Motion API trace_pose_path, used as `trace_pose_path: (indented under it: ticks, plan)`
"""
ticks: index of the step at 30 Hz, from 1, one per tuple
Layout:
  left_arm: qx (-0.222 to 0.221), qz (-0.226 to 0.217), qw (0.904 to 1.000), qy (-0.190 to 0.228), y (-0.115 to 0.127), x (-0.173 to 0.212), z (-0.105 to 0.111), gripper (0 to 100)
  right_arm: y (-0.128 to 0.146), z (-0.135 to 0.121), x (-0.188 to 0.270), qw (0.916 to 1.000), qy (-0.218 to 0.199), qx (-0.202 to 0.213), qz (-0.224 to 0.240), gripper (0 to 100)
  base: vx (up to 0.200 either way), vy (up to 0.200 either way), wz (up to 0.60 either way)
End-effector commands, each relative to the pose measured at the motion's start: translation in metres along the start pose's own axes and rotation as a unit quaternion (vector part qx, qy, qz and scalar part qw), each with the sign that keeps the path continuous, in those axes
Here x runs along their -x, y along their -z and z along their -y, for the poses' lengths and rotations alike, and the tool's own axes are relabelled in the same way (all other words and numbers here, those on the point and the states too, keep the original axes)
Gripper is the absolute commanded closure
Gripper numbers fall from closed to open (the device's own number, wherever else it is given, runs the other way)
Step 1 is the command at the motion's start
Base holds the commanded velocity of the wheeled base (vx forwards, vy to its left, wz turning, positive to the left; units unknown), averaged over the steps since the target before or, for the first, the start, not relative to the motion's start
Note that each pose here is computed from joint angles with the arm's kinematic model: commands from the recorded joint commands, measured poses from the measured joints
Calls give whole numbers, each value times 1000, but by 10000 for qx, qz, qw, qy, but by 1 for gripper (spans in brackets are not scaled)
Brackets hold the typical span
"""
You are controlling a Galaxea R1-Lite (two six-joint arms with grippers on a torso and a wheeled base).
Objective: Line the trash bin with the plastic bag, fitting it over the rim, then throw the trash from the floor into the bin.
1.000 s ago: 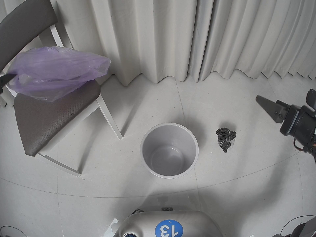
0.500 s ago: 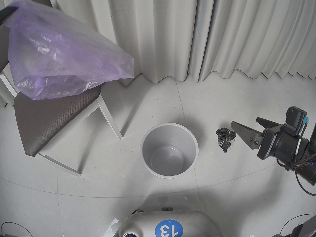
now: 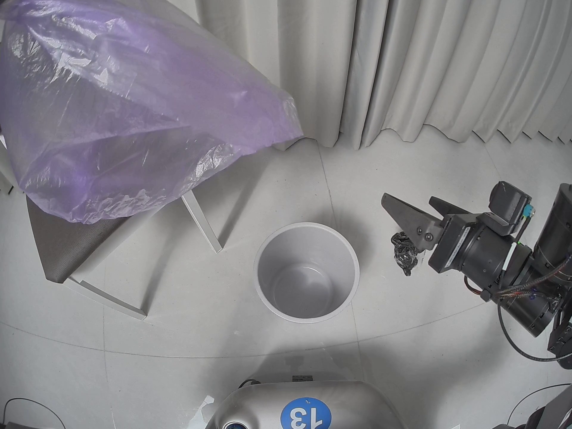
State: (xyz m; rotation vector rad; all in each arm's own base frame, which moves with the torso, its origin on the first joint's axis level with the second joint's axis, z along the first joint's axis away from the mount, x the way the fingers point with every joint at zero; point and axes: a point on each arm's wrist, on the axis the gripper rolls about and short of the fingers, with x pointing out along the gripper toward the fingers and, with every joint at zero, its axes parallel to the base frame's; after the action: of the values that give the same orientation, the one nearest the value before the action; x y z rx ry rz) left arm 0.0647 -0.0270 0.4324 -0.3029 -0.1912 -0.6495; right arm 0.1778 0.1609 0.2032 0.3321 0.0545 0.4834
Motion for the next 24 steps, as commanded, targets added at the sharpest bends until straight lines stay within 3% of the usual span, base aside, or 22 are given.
trace_pose_path:
  ticks: [1,9,13,18,24]
  plan:
    - [-154,25,9992,375,2,21,10,100,6,-1,-11,9999,-51,-34,-104,0,0,0,0]
    - [-284,-79,9942,1035,3,26,15,100,-1,-6,-9,9960,-257,-858,1,0,0,0,0]
    - [-321,-60,9924,1189,2,27,17,100,-1,-7,-8,9940,-317,-1050,35,0,0,0,0]
    - [-335,-54,9920,1219,1,28,18,100,4,-23,2,9892,-722,-1266,-153,0,0,0,0]
    - [-343,12,9909,1304,-1,33,20,100,14,-41,11,9854,-1063,-1273,-396,0,0,0,0]
